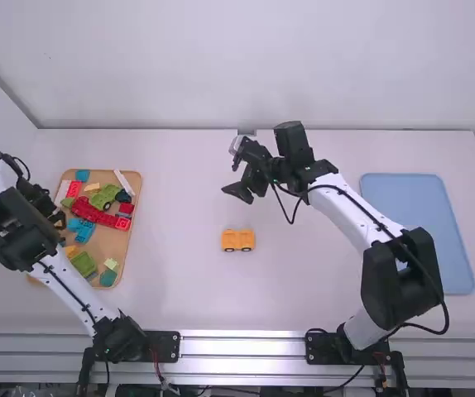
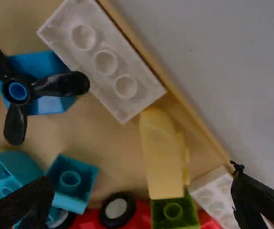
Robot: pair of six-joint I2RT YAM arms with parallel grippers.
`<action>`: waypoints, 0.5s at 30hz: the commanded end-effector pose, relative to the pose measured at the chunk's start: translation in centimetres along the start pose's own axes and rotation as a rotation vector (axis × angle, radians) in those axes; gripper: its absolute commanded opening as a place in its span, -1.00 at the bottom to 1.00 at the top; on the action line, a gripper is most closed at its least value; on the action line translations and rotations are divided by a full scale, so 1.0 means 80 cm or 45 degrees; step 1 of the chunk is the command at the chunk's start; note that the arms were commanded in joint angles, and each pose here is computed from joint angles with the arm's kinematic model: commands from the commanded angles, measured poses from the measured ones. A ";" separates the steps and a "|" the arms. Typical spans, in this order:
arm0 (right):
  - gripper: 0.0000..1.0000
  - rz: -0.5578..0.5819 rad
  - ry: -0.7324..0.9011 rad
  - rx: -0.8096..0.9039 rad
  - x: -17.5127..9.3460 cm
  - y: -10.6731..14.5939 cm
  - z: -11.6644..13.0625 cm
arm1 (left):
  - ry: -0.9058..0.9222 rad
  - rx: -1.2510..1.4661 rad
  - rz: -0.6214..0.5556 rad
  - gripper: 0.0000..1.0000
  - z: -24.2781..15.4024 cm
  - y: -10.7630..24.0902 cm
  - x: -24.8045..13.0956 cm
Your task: Assemble lego blocks to make yellow taxi
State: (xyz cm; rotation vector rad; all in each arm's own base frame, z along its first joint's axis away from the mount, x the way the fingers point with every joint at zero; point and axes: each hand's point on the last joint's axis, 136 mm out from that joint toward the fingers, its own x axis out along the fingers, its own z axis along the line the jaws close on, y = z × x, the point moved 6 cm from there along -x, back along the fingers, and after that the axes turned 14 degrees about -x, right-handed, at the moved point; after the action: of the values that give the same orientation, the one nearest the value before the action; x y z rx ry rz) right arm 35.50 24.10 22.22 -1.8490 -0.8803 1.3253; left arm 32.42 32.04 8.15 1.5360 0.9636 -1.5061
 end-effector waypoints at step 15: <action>0.97 -0.052 0.035 -0.059 -0.013 -0.026 -0.008 | -0.119 -0.016 -0.019 0.55 0.021 -0.007 0.026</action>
State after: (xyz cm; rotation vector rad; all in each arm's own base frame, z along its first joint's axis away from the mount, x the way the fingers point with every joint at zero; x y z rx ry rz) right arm 35.53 24.11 22.25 -1.8522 -0.8843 1.3220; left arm 31.81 30.93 7.01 1.4780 0.9247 -1.5325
